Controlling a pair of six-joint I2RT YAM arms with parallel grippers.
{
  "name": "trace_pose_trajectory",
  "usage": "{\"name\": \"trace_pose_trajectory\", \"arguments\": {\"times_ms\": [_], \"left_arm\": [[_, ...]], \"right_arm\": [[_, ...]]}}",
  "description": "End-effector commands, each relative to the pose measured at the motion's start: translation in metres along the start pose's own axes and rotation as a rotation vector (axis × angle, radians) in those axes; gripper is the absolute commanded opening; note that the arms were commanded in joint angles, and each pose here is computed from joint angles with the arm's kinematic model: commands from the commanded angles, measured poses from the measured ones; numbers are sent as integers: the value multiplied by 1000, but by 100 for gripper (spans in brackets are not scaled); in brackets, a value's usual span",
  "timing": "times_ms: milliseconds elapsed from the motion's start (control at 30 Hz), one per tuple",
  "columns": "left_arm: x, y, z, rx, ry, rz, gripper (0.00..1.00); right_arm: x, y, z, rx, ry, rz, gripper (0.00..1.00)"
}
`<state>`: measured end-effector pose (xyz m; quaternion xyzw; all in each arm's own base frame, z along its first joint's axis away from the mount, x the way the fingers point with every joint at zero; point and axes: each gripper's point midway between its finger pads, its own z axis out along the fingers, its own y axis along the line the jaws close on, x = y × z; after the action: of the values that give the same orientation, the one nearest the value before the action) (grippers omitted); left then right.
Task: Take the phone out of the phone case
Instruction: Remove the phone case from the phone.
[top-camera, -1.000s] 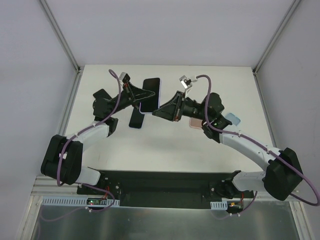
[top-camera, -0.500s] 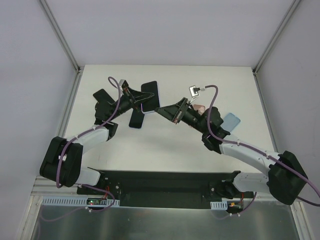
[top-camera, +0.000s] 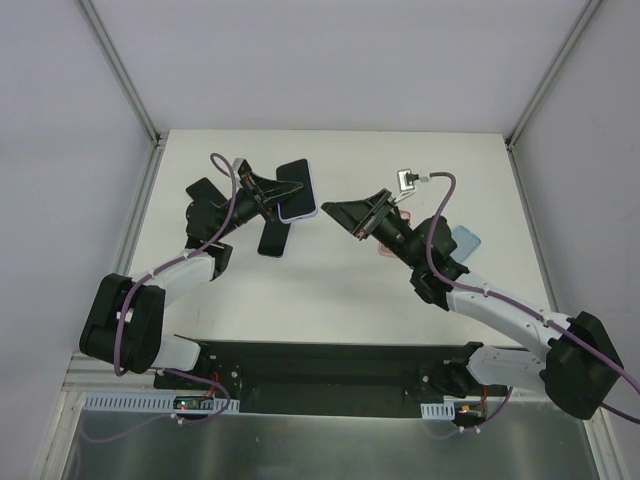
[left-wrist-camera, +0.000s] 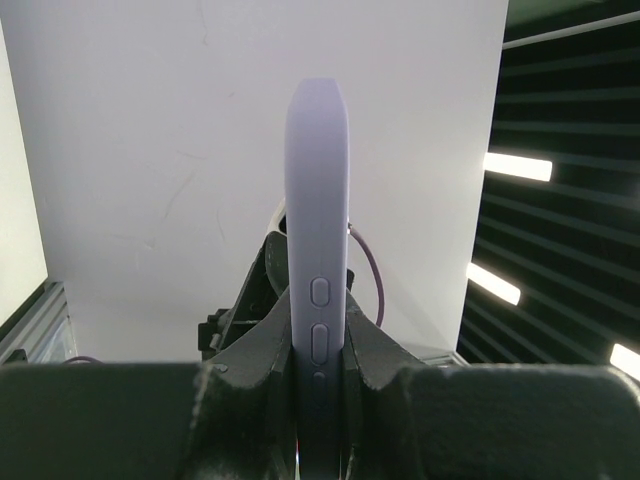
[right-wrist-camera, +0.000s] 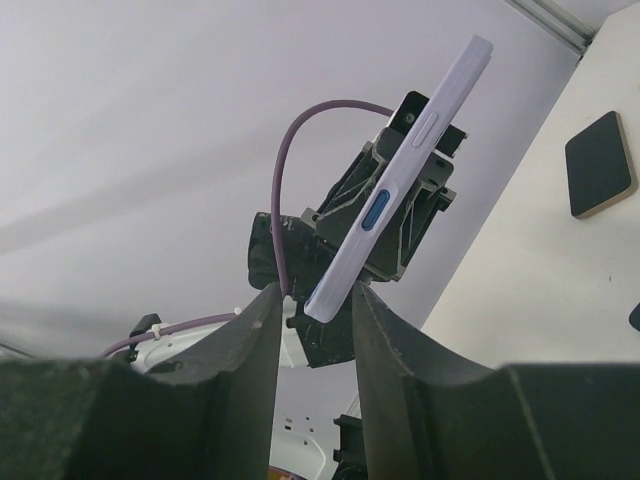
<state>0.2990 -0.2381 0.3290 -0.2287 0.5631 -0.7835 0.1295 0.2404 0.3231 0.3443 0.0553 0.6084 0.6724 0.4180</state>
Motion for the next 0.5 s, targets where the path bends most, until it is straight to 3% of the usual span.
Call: {"name": "trace_pose_trajectory", "arguments": {"times_ms": [0, 67, 167, 467], "left_arm": [[21, -44, -6, 137, 54, 28, 0], [21, -45, -6, 138, 55, 31, 0], [22, -47, -6, 141, 55, 34, 0], [20, -49, -9, 145, 47, 34, 0]], "right_arm": [[-14, 30, 6, -86, -34, -13, 38], [-9, 27, 9, -78, -16, -6, 45], [-5, 27, 15, -84, 5, 6, 45], [2, 30, 29, -132, 38, 62, 36]]}}
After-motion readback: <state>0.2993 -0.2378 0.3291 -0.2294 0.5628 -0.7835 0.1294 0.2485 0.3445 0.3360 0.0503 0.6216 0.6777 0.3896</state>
